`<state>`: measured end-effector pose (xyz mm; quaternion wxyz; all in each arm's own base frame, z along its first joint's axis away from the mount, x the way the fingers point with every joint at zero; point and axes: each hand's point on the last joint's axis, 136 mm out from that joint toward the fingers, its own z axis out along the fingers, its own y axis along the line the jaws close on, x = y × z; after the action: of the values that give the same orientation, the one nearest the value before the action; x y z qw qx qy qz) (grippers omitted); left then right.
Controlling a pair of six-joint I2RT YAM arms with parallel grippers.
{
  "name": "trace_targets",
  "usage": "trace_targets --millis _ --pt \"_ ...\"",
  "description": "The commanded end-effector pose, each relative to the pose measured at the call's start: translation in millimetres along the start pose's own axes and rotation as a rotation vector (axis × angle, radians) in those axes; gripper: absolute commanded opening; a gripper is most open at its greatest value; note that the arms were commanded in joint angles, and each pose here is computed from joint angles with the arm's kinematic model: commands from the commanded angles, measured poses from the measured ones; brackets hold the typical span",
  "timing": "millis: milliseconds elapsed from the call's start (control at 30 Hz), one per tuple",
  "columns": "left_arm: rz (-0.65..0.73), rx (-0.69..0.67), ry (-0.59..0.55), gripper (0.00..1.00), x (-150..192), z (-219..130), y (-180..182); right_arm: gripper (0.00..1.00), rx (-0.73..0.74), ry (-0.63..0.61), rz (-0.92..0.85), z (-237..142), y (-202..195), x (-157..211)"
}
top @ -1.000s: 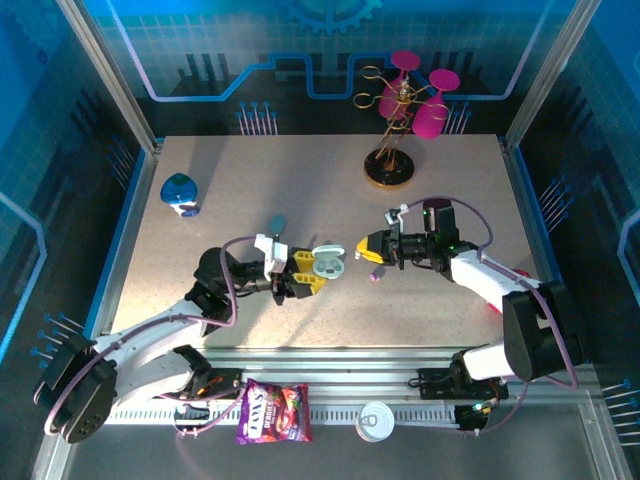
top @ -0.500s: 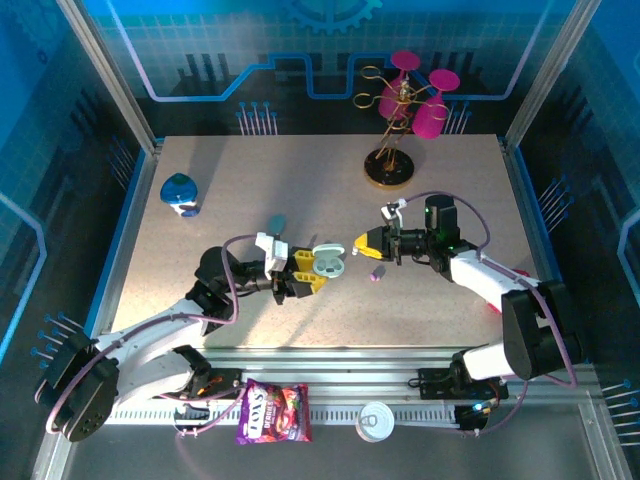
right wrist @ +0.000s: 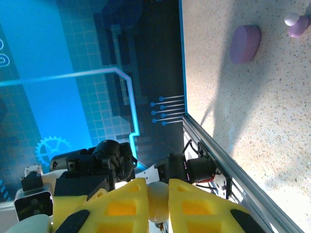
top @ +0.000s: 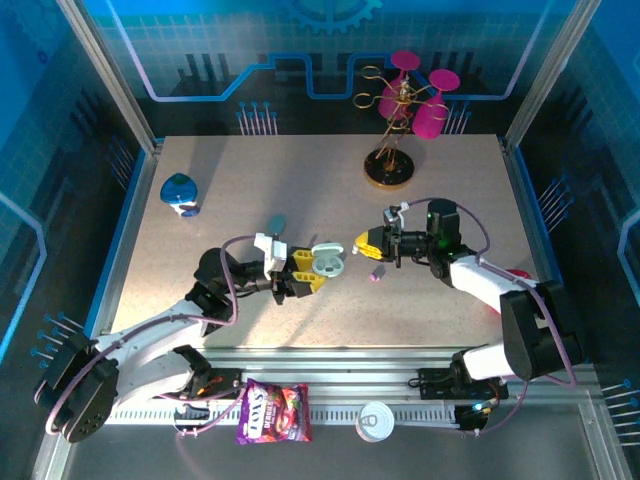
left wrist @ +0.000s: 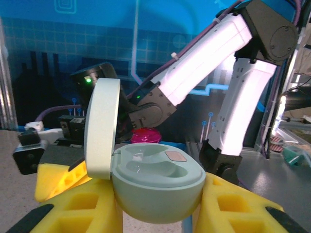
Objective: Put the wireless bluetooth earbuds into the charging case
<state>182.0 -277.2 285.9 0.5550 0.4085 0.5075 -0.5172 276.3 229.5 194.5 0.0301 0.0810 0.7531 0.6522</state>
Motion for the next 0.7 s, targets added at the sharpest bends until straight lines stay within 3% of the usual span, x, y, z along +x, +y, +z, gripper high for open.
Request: trace_targets --millis 0,333,667 --pt "0.089 -0.088 -0.029 0.24 -1.7 -3.0 16.1 0.11 -0.022 -0.054 -0.058 -8.7 23.2 2.8" --pt "0.186 -0.273 -0.067 0.22 -3.8 4.4 62.5 0.11 -0.042 -0.166 -0.246 -12.8 79.2 24.9" --pt "0.212 -0.281 -0.085 0.22 -2.2 13.5 73.7 0.11 -0.044 -0.099 -0.39 18.4 116.0 51.2"
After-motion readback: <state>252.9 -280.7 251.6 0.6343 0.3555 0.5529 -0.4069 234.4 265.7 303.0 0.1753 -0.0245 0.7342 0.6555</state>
